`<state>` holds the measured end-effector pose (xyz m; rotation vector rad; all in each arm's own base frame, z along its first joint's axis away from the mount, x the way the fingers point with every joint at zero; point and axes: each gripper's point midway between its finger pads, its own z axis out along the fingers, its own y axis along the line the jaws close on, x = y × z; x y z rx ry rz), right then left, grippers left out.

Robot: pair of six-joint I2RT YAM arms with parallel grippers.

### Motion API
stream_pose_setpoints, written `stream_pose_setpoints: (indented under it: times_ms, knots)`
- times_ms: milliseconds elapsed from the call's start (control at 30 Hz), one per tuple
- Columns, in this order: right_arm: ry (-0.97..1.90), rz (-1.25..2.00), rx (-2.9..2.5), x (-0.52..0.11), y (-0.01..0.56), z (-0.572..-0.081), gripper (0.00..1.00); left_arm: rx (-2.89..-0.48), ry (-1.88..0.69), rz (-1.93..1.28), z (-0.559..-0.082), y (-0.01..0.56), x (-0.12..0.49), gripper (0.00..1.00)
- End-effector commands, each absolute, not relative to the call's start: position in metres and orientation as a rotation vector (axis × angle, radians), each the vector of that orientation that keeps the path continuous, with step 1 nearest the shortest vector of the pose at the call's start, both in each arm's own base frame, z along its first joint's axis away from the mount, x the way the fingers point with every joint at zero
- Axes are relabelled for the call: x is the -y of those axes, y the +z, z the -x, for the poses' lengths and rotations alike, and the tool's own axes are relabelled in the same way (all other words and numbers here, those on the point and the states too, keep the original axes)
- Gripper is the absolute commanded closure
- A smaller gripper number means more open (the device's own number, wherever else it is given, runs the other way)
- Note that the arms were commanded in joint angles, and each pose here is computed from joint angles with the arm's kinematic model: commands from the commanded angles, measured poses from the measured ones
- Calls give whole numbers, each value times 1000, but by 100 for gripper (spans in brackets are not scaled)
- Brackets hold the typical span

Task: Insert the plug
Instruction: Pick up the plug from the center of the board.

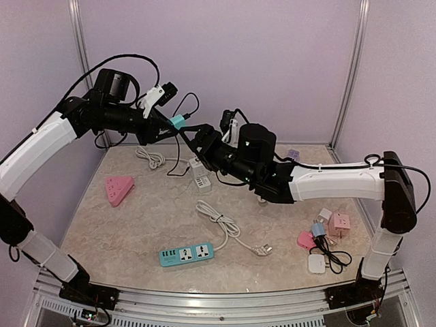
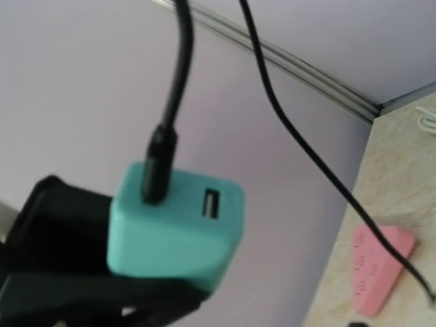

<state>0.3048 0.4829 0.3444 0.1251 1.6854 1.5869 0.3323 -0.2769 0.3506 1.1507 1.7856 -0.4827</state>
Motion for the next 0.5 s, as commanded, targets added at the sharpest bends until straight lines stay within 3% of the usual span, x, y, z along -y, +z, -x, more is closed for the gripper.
stream_pose_setpoints:
  times_ms: [0,300,467]
  knots:
    - [1480,87,-1630,-463,361,-291,19,-1741,-533,-1167,-316,370,277,100]
    - [1180,532,-1571,-410,360,-263,19,-1740,-648,-1315,-263,383,284,100]
    - [1235,842,-1423,-423,377,-223,15,-1708,-778,-1430,-223,391,300,100]
